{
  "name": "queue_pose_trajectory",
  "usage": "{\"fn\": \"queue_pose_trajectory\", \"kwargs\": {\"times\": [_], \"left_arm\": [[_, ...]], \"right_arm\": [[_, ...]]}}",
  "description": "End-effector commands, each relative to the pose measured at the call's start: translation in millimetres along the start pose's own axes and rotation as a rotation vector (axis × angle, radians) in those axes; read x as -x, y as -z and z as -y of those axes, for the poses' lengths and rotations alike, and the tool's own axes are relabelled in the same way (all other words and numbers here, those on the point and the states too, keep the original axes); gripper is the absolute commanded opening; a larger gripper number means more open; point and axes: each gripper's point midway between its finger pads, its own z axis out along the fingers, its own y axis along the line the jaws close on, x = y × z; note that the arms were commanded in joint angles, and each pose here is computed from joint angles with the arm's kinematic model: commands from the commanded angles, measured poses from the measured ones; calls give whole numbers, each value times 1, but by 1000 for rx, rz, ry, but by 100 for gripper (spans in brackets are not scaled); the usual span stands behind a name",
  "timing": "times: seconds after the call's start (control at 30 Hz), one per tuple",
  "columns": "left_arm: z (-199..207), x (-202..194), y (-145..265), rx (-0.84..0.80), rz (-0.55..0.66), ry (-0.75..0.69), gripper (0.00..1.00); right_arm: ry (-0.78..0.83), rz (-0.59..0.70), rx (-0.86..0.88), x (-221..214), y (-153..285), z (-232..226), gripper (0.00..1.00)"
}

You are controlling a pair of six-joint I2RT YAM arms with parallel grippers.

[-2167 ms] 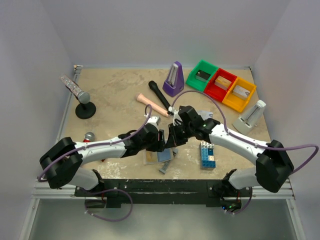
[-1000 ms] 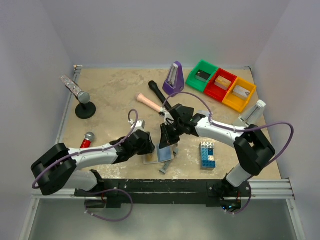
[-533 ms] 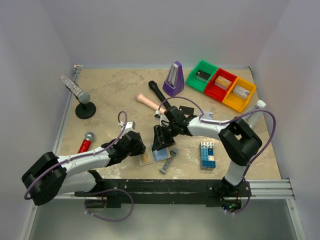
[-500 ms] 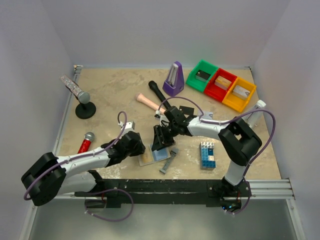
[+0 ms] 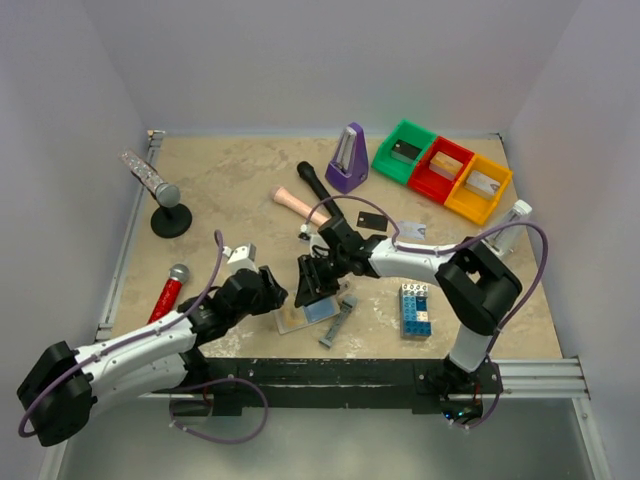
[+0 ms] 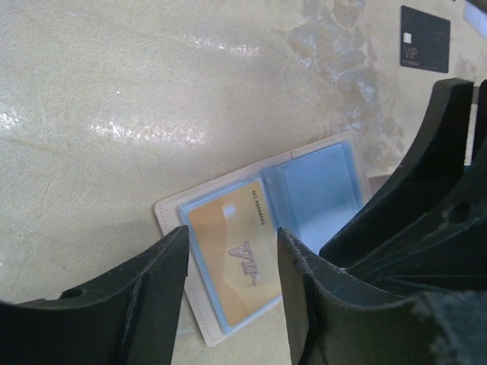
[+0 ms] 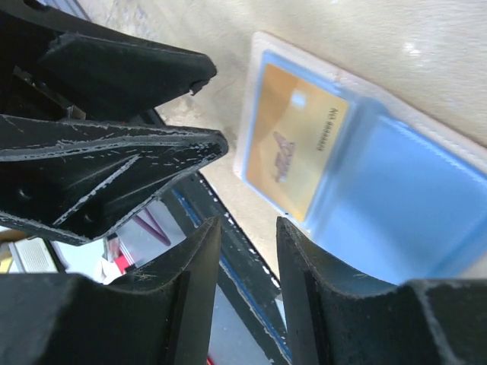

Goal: Take the credit cards out of the card holder
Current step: Remove the credit card from the card holder.

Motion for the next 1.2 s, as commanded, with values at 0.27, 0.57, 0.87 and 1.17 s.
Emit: {"fn": "queue_pose_trajectory", "kwargs": {"times": [0.27, 0.57, 0.87, 1.17], "left_arm": [[-9, -19, -7, -6, -46, 27, 28], [-16, -28, -12, 13, -67, 27, 15], [-30, -36, -15, 56, -77, 35, 0], [-41, -42, -16, 90, -80, 53, 0]], "right_arm": [[-14, -26, 53, 7, -21, -12, 40], [-45, -36, 19, 6, -30, 1, 40], [-61, -22, -72, 5, -27, 16, 40], [-65, 10, -129, 6, -23, 25, 44]]}}
